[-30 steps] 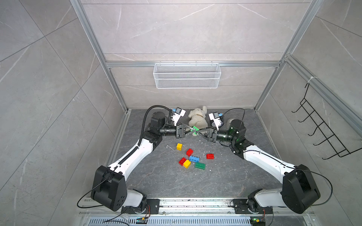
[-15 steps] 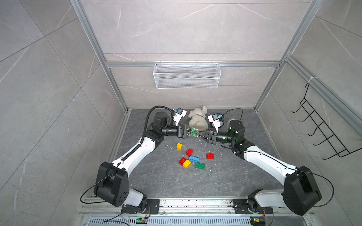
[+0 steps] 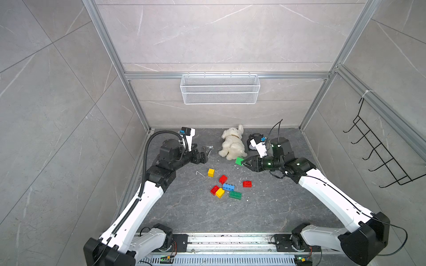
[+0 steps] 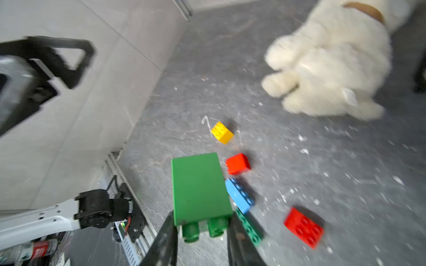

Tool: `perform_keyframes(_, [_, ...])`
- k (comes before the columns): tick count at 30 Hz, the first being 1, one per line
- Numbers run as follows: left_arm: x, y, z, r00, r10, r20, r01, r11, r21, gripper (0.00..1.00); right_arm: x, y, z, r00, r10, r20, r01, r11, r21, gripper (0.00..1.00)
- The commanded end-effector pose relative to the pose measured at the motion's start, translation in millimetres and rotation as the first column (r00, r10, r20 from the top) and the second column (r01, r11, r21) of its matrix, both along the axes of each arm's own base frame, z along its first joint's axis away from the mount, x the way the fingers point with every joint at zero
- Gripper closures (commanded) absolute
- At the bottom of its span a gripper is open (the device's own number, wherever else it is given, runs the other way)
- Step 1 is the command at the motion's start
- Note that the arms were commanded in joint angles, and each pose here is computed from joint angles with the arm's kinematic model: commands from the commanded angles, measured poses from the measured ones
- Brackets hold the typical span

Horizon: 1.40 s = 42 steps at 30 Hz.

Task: Assemble the letter r with lego
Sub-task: Place the lego brick at the center of the board.

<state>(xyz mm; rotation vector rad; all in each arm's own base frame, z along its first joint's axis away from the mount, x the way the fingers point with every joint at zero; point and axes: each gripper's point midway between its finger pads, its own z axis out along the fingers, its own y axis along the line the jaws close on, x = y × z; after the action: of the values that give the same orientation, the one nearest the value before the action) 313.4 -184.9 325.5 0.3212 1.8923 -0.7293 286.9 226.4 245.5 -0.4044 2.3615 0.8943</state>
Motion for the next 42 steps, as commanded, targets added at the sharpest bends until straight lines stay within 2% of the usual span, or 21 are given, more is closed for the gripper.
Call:
perform_keyframes(1, [8, 22, -9, 0.993, 0.113, 0.045, -0.116, 0.99, 0.076, 0.0, -25, -52, -31, 0.976, -0.159, -0.145, 0.112, 0.951, -0.287, 0.82])
perform_keyframes(7, [14, 10, -21, 0.998, 0.069, 0.003, -0.069, 0.995, 0.066, 0.0, -50, -94, -60, 0.924, -0.288, -0.252, 0.126, 0.85, -0.512, 0.83])
perform_keyframes(14, [16, 1, -29, 0.999, 0.033, -0.023, -0.032, 0.999, 0.038, 0.0, -75, -106, -104, 0.864, -0.313, -0.393, 0.012, 0.794, -0.608, 0.82])
perform_keyframes(23, [18, -5, -45, 0.998, 0.009, -0.064, -0.006, 0.999, 0.042, 0.0, -72, -92, -149, 0.829, -0.276, -0.486, -0.128, 0.754, -0.645, 0.81])
perform_keyframes(35, [32, -15, -51, 0.996, -0.012, -0.084, 0.015, 0.999, 0.037, 0.0, -59, -81, -176, 0.805, -0.25, -0.539, -0.22, 0.717, -0.661, 0.8])
perform_keyframes(42, [30, -18, -48, 0.996, -0.03, -0.084, 0.032, 0.999, 0.025, 0.0, -56, -79, -185, 0.797, -0.24, -0.555, -0.248, 0.707, -0.662, 0.79])
